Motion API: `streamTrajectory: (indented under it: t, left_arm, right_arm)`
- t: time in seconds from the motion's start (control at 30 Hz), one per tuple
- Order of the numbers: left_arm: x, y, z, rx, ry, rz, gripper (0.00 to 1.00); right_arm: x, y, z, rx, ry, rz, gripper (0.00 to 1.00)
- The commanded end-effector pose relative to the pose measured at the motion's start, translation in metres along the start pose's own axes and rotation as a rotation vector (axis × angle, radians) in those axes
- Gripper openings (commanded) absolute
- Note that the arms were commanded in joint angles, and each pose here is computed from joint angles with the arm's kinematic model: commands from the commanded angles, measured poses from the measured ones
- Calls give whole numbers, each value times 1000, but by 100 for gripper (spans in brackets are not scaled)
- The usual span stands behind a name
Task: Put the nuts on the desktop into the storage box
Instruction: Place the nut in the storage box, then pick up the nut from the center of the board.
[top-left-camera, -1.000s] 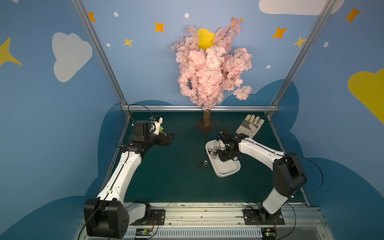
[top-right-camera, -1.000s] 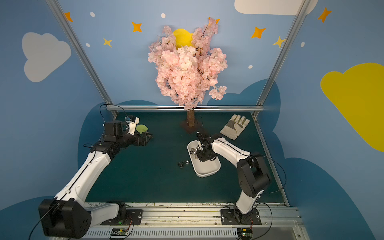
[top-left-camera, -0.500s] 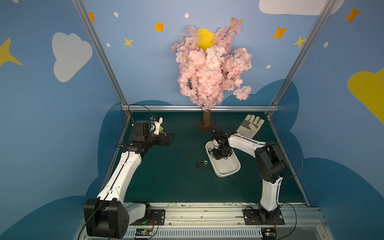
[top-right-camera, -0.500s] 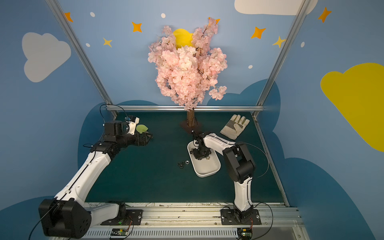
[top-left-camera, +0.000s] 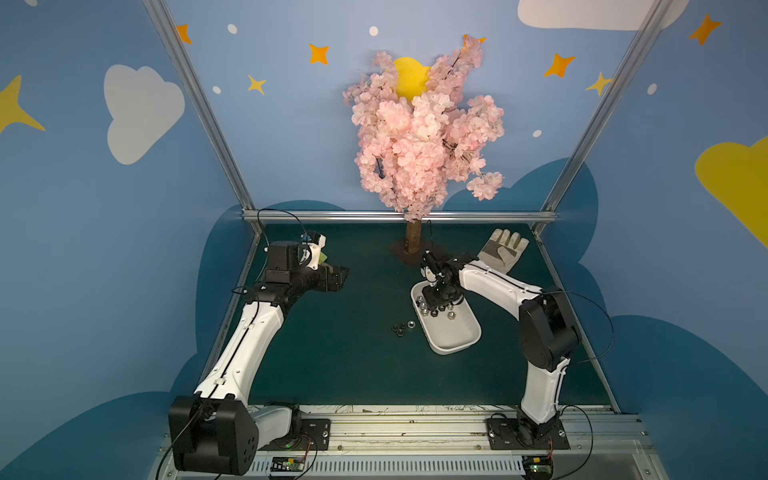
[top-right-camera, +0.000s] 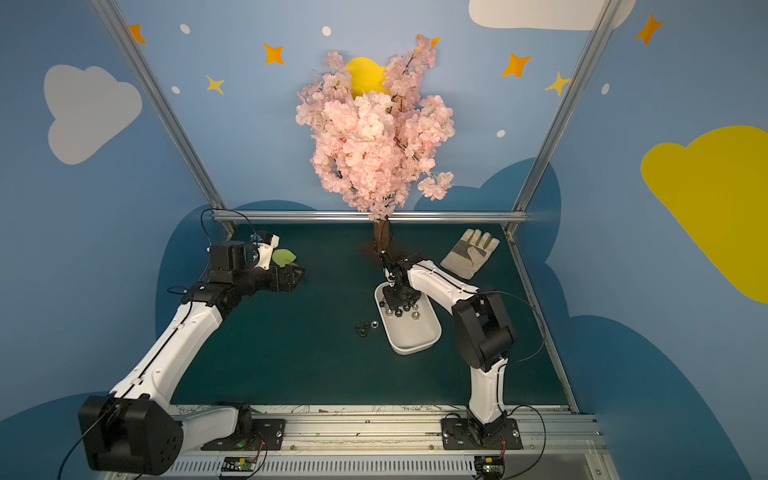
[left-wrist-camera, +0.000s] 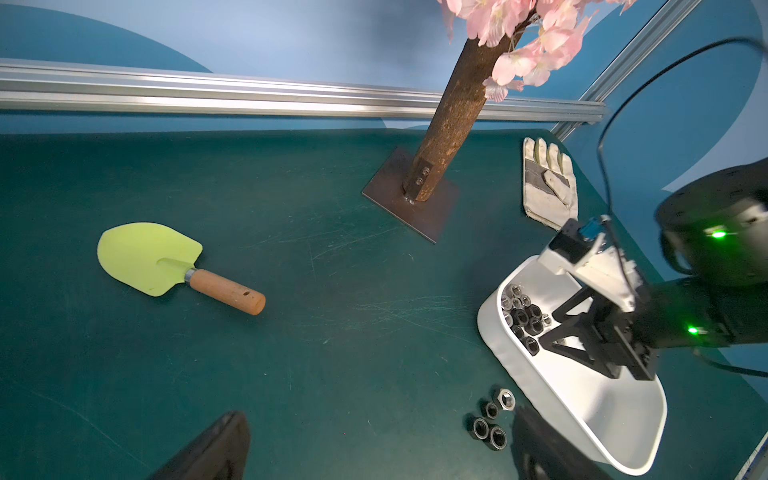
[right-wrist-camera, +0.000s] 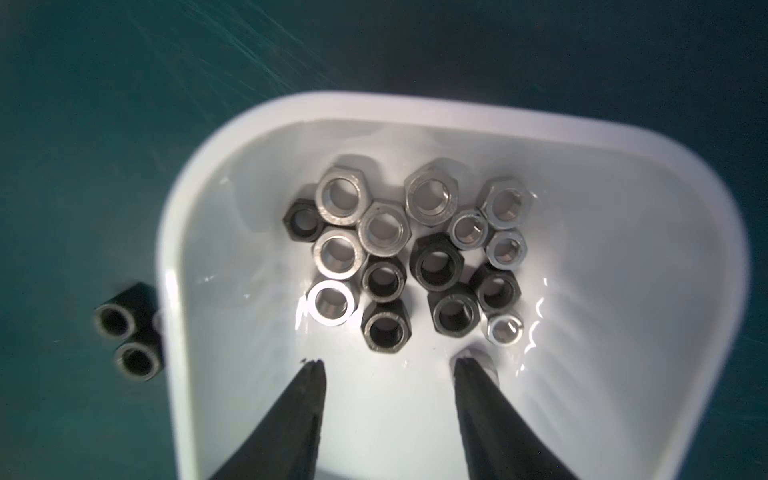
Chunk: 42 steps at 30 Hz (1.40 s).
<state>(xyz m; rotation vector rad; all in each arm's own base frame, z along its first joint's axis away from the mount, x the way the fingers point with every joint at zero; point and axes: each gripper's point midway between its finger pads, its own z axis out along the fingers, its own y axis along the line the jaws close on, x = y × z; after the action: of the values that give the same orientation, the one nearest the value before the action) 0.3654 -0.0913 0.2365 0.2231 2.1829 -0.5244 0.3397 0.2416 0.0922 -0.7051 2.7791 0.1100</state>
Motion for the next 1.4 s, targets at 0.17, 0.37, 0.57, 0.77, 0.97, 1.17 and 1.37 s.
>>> streamTrajectory:
  t: [0.17,0.37,0.57,0.77,0.97,1.17,1.37]
  left_arm:
    - [1,-2,4,18,3,2,100]
    - [0,-1,1,8,-4,8,100]
    - [-1,-2,0,12,-5,7,100]
    - [-1,-2,-1,7,-9,12,100]
    - [-3,-2,-3,7,-15,15,100]
    - [-4,-3,-5,6,-18,15,100]
    - [-5,-3,-6,5,-23,20,100]
  right_arm:
    - [-11,75,-65,-144,-139,-192,55]
    - [4,115,-30,-204,-39,-272,56]
    - [9,132,9,-210,38,-311,57]
    - [12,142,35,-220,90,-336,57]
    - [21,146,51,-220,135,-348,55]
    - [31,147,63,-204,174,-361,51]
    - [36,143,67,-172,185,-370,35]
